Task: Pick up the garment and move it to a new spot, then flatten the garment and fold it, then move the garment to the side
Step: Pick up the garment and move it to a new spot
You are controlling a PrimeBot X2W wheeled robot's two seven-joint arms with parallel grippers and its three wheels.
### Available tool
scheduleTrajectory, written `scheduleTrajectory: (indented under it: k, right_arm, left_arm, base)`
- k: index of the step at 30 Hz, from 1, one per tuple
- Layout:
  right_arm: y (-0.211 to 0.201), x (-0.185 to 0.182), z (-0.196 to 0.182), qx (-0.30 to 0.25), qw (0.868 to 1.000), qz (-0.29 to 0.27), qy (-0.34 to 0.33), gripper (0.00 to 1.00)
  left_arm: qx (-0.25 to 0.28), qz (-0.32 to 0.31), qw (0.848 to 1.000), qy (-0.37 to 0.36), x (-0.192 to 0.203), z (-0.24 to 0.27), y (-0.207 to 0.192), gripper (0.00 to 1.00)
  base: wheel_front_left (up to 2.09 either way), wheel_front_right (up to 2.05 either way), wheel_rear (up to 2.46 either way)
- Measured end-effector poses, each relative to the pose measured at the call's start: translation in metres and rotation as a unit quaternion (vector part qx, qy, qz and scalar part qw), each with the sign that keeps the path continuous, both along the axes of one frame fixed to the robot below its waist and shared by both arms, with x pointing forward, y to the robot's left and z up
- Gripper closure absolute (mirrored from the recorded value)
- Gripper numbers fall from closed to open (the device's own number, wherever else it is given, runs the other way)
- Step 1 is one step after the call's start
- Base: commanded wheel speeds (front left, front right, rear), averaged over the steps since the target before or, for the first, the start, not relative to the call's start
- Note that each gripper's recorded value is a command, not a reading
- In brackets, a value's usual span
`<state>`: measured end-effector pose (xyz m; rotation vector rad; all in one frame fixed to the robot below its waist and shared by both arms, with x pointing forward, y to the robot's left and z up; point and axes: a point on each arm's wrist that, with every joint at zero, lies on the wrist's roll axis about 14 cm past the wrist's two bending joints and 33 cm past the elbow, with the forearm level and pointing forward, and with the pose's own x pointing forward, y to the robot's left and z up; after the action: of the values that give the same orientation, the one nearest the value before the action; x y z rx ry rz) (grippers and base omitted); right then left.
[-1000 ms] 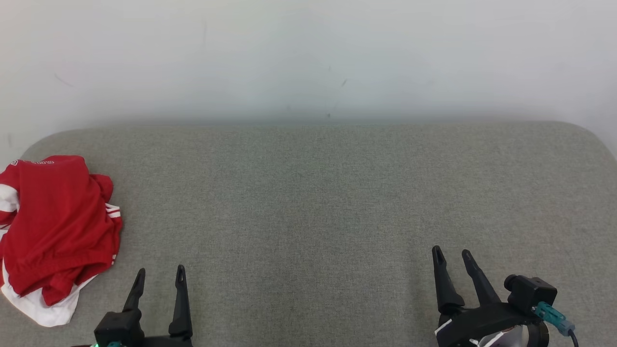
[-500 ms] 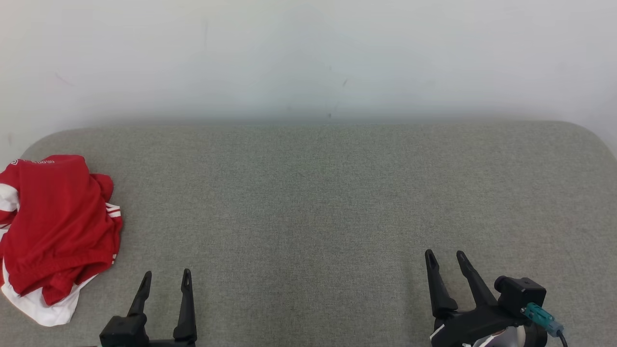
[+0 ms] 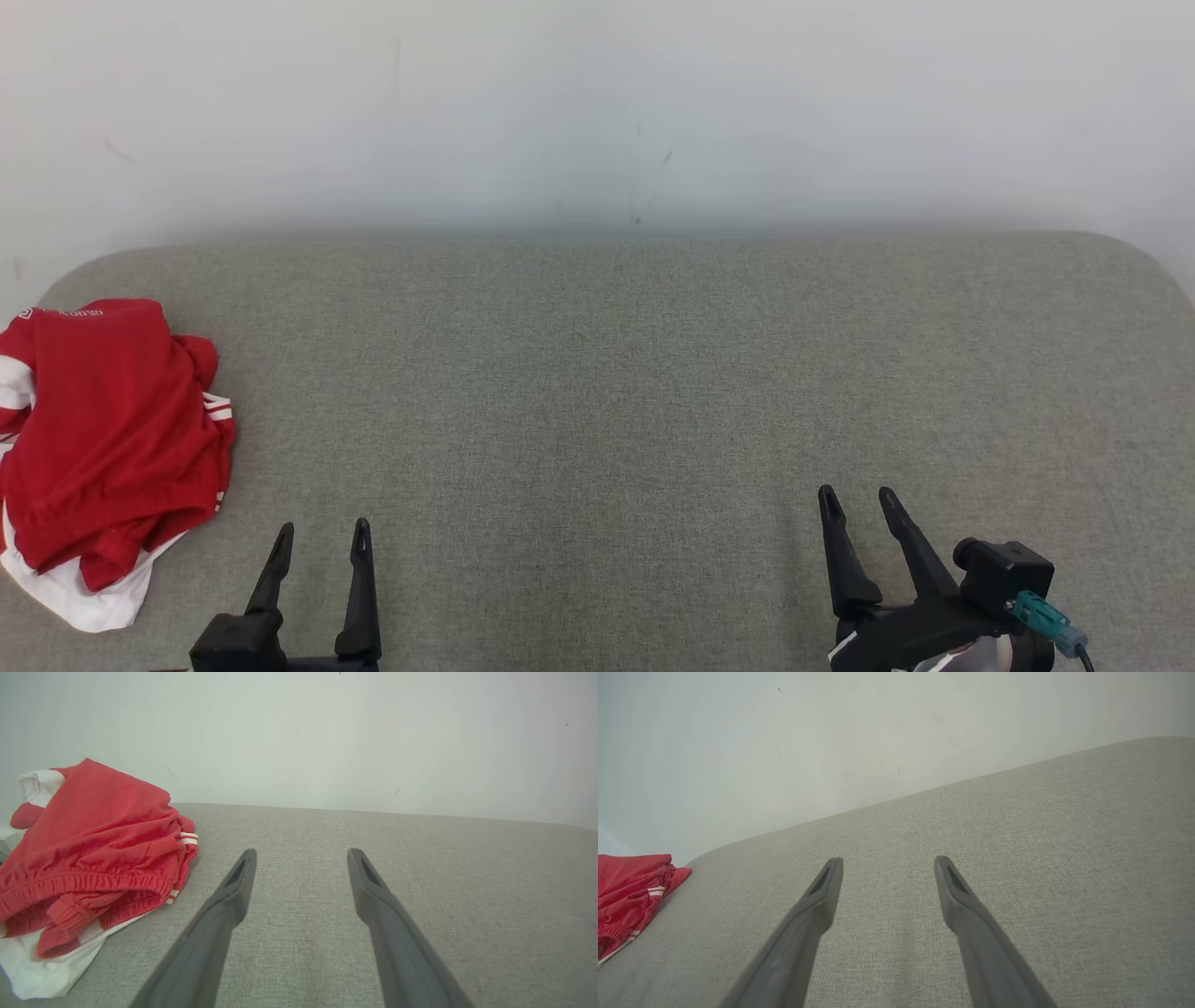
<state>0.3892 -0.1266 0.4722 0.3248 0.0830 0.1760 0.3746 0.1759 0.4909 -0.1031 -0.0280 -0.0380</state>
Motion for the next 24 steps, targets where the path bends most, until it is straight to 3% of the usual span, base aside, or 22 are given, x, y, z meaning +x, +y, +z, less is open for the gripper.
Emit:
scheduleTrajectory:
  k: [14, 24]
  right_arm:
    - [0.006, 0.000, -0.001, -0.002, 1.000, 0.009, 0.001, 0.00]
    - [0.050, 0.004, -0.002, -0.003, 0.997, 0.073, 0.005, 0.00]
  left_arm:
    - [-0.004, 0.011, 1.000, -0.001, -0.006, 0.001, 0.007, 0.00]
    - [-0.006, 0.073, 0.997, 0.007, -0.037, -0.005, 0.045, 0.00]
  base:
    - [0.00, 0.00, 0.00]
    - [0.00, 0.00, 0.00]
